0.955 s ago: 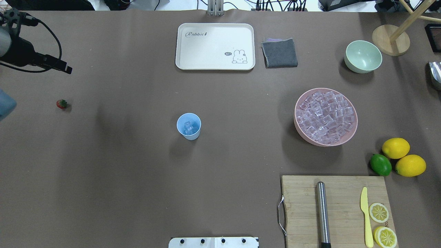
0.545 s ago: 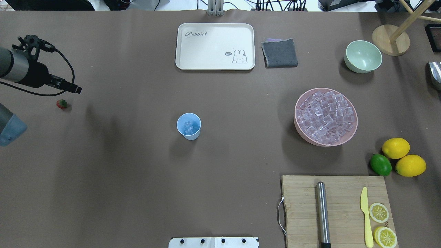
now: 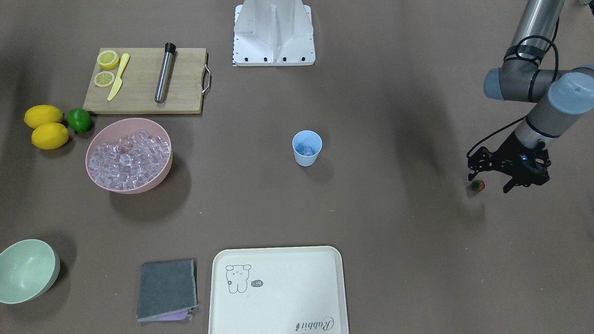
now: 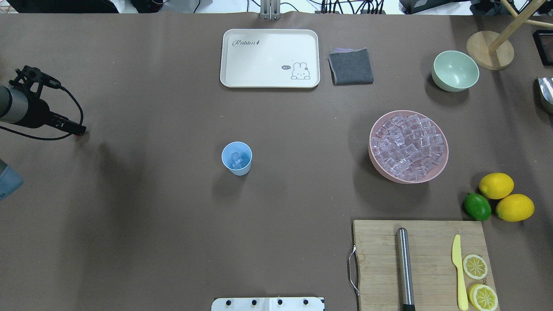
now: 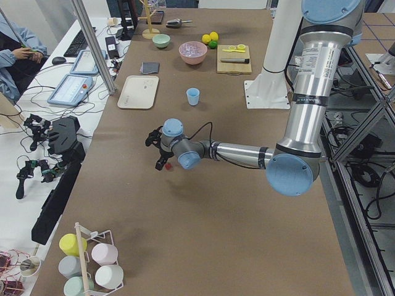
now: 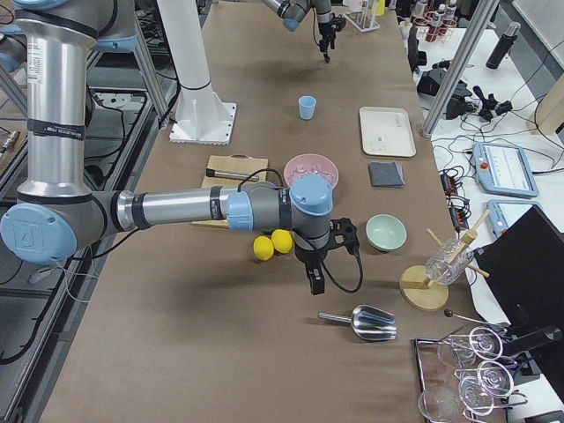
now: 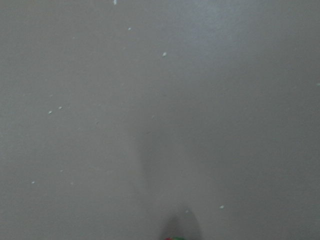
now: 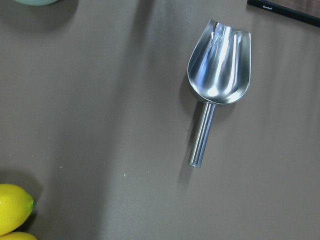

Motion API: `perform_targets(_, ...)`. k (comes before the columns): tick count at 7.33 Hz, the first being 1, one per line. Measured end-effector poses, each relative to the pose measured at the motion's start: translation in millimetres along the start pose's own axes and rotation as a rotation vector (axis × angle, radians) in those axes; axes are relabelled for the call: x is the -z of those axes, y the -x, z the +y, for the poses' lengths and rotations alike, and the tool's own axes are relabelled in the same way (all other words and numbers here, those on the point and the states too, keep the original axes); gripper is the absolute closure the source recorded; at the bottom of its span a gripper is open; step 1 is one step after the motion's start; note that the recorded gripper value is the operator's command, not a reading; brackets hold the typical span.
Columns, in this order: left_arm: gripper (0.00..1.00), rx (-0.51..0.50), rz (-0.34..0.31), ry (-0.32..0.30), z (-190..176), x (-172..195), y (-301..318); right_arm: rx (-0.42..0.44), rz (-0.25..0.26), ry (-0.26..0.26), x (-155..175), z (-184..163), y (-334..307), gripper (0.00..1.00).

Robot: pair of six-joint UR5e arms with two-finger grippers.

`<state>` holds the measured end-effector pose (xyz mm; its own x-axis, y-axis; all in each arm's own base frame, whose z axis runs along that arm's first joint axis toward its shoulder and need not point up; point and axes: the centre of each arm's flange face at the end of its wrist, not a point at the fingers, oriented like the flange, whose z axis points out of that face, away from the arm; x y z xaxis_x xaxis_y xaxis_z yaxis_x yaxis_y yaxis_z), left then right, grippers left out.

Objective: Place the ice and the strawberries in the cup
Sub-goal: 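Lower the left gripper over the red strawberry, then close the left gripper on the strawberry and lift it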

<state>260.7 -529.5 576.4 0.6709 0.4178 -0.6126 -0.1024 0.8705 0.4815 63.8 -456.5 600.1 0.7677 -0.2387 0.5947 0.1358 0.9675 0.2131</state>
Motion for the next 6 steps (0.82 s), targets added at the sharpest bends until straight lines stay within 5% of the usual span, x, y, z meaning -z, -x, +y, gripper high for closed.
perform_targets(2, 0.09, -0.016, -0.006, 0.012, 7.3, -9.7, -7.2, 0.000, 0.000, -0.001, 0.2, 0.5, 0.2, 0.00)
perform_targets(4, 0.32, -0.019, -0.006, 0.014, 8.8, -11.2, -7.9, 0.001, 0.000, -0.002, 0.7, 0.1, 0.6, 0.00)
perform_targets(6, 0.32, -0.021, -0.006, 0.016, 7.3, -15.3, -8.1, 0.003, 0.001, -0.004, 1.5, -0.6, 1.1, 0.00)
